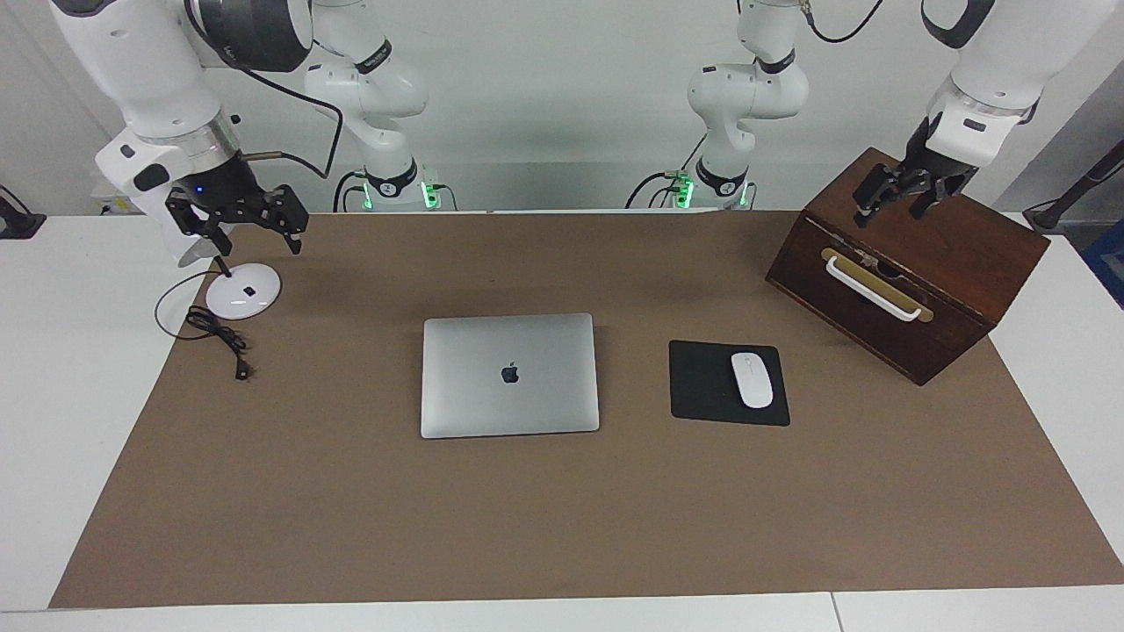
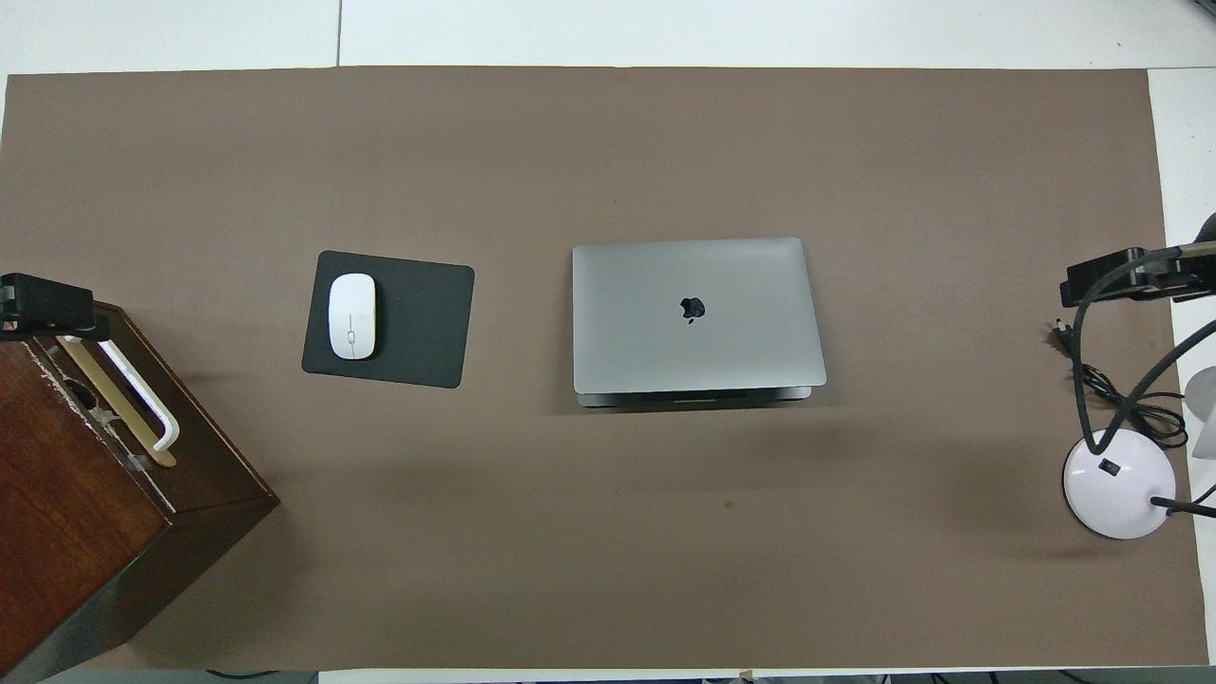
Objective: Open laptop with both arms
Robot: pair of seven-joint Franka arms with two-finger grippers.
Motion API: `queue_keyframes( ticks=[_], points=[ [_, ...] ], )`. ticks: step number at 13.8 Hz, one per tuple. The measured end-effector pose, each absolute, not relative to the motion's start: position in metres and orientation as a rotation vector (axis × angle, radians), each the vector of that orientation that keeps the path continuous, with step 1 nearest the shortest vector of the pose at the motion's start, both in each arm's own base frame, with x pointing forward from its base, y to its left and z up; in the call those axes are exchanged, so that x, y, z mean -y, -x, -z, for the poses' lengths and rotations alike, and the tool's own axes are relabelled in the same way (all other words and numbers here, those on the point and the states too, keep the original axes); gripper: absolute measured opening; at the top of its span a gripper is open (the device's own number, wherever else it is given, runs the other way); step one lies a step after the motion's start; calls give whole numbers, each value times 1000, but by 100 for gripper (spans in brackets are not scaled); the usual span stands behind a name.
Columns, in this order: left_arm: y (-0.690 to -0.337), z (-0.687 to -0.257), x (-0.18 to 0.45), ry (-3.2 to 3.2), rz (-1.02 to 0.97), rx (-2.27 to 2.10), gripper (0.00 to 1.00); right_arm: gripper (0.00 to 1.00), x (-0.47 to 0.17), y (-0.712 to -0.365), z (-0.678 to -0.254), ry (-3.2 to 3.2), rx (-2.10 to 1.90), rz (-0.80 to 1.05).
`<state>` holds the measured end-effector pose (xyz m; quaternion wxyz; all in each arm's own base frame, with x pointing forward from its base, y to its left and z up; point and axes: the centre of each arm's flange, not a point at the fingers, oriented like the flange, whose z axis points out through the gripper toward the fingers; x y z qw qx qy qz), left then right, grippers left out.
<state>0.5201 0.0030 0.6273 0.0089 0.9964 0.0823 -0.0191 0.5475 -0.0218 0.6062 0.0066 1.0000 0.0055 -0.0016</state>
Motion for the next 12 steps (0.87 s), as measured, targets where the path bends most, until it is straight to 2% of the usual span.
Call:
queue_keyframes(
  ticks=[3,6,7,8,12],
  points=[
    [-520,-626,0,-3112,58,-274,56,100,20,-548,-606,-3143,-16,1],
    [-523,-628,-1,-3113,28,-255,23,100,19,-548,-606,-3158,-14,-1],
    [-523,-628,-2,-3114,19,-236,9,100,19,-548,-606,-3159,-14,-1],
    [-524,-629,-3,-3115,6,-212,1,100,19,-548,-606,-3159,-12,-1],
    [-531,-634,-5,-3114,-89,-162,1,100,18,-548,-607,-3174,24,-2]
  ],
)
